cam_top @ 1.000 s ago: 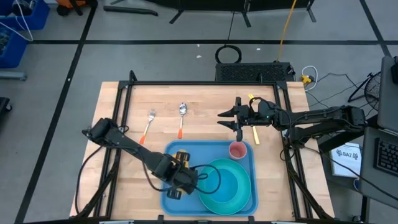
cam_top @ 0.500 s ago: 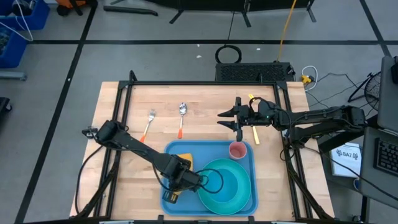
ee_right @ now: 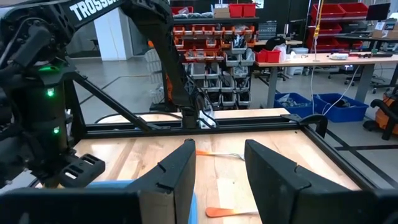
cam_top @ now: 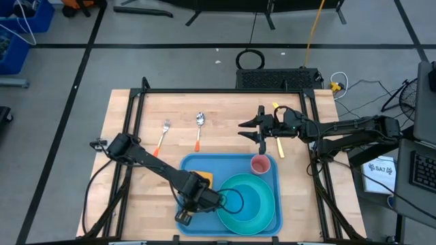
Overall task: Set up tray
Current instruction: Put the yellow table napkin on the blue tray to the left of the blue plate
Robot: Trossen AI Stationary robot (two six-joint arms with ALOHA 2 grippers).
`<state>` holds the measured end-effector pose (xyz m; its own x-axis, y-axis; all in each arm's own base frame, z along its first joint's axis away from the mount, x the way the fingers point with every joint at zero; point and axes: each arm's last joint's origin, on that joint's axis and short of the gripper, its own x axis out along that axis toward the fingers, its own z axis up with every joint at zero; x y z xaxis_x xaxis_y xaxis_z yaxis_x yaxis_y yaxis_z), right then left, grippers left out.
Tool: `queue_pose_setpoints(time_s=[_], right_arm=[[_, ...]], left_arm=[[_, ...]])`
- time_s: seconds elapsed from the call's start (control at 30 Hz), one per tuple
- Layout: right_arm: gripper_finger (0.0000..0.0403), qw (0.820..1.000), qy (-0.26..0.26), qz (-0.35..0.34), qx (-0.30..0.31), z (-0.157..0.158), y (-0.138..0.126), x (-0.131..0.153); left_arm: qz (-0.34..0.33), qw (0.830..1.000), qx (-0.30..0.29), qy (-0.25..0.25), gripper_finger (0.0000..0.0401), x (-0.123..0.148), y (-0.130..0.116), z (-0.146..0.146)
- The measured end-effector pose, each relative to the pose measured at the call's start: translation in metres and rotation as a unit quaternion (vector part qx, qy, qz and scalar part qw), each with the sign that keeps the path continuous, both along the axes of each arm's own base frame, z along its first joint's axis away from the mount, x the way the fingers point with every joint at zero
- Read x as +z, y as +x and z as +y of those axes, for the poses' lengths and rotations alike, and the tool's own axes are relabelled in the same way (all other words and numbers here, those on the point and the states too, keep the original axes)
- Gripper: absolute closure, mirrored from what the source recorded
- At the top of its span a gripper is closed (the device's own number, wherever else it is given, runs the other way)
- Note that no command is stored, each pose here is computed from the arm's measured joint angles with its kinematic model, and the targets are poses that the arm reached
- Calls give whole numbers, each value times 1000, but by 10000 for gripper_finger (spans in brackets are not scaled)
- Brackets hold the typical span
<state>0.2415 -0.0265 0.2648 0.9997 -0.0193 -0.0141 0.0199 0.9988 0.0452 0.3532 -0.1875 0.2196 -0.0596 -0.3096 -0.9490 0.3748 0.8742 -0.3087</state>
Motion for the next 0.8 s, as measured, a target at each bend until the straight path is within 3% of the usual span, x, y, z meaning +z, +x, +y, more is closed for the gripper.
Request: queue_pose_setpoints(time_s=[0.3, 0.8], right_arm=[[271, 1000, 1, 5, 1, 0, 0, -1], [271, 1000, 2, 12, 5, 1, 0, -2]], left_arm=[[-19, 1000, 10, 2, 323, 0, 4, -1], [-30, 999, 22, -1, 314, 5, 8, 10]])
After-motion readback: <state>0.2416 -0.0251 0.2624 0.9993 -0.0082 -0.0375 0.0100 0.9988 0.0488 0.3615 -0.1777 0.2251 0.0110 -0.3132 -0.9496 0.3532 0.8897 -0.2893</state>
